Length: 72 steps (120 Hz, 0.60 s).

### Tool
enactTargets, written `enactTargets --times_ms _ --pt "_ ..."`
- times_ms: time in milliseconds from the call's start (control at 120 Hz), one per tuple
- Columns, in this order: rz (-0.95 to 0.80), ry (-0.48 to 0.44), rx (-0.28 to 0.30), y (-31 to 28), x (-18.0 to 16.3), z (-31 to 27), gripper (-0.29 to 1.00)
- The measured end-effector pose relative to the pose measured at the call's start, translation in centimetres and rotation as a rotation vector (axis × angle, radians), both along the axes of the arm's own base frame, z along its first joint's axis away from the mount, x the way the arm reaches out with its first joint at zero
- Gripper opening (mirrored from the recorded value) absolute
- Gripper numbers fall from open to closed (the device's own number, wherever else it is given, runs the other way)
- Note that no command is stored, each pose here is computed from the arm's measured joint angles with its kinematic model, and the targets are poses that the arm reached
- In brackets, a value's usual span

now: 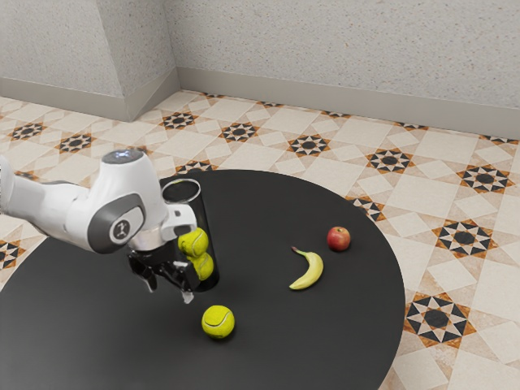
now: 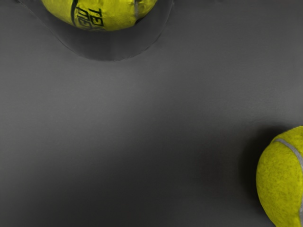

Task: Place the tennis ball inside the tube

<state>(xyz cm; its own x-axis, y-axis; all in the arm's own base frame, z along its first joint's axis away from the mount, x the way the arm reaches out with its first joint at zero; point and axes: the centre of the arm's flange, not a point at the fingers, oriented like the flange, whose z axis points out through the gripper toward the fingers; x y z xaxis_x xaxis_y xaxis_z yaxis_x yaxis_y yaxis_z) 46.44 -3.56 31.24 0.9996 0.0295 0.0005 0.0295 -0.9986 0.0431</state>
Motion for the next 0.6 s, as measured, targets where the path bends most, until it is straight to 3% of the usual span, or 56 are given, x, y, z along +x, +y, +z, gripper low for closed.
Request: enactTargets --times_ms 333,600 --pt "-0.06 -0.141 -0.05 -3.2 1.0 0.4 0.7" --pt "-0.164 -0.12 -0.056 -9.6 -1.0 -0.4 0.7"
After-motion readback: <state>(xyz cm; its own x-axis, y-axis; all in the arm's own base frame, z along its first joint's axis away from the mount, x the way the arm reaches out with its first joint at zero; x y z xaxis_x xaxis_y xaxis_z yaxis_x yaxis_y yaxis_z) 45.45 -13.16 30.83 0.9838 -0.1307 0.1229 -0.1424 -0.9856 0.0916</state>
